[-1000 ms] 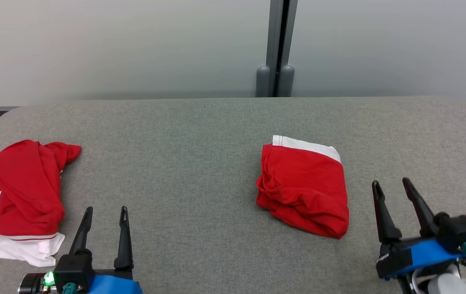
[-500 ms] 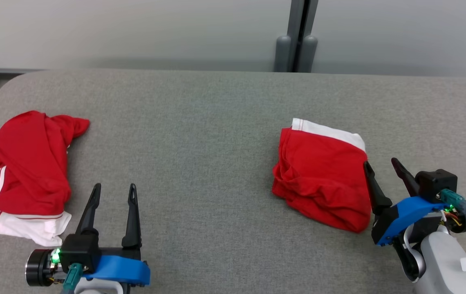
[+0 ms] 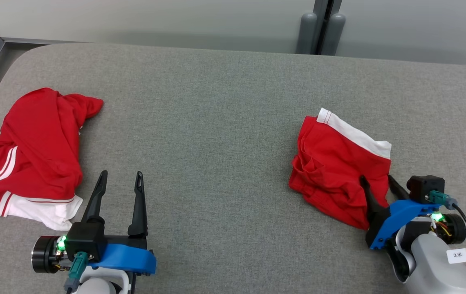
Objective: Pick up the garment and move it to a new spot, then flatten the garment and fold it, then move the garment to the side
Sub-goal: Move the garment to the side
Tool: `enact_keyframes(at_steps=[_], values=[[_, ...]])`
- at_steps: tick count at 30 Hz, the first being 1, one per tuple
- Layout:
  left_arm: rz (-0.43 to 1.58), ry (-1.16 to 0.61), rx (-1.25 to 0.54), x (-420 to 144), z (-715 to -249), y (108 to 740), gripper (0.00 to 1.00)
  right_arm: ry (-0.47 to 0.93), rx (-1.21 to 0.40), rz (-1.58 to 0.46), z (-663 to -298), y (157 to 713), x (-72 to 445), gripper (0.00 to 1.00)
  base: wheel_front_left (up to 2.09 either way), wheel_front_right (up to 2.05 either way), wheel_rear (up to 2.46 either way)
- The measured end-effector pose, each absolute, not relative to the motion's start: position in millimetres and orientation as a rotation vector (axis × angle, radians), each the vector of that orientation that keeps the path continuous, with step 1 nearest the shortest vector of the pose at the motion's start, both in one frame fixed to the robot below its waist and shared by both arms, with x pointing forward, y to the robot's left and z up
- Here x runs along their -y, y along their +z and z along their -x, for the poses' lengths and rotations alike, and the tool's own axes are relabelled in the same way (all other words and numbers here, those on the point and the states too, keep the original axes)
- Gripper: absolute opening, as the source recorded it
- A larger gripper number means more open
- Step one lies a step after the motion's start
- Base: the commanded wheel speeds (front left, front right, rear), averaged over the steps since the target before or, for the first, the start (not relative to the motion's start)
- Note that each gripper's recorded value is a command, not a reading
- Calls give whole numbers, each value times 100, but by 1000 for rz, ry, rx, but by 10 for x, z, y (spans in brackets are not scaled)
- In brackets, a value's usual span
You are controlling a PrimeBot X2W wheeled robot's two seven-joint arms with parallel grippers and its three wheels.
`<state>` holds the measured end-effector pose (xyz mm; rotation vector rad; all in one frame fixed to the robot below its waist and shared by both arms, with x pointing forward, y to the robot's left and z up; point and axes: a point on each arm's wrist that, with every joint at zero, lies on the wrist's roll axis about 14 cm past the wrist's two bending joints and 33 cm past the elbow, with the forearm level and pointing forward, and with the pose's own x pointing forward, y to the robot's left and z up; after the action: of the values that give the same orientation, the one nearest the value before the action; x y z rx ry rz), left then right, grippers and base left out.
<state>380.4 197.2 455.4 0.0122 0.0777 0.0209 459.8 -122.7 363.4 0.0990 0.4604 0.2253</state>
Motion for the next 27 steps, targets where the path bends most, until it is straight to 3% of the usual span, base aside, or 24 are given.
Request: enact_keyframes(at_steps=[2, 3, 5, 6, 18, 27], values=[[-10, 21, -76, -1970, -3802, 4559, 100, 228, -471, -119, -4580, 3616, 1173, 98, 0, 0, 0], [-9, 22, -76, -1970, -3800, 4561, 100, 231, -475, -126, -4576, 3612, 1152, 61, 0, 0, 0], [-8, 21, -76, -1966, -3796, 4562, 100, 237, -483, -130, -4563, 3604, 1122, 15, 0, 0, 0], [-6, 21, -75, -1963, -3795, 4565, 100, 239, -487, -134, -4554, 3598, 1107, 2, 0, 0, 0], [5, 19, -67, -1937, -3777, 4589, 100, 250, -443, -105, -4562, 3687, 1191, 0, 0, 0, 0], [18, -50, -74, -1706, -3900, 4536, 100, 175, -402, -50, -4527, 3775, 1713, 0, 0, 0, 0]])
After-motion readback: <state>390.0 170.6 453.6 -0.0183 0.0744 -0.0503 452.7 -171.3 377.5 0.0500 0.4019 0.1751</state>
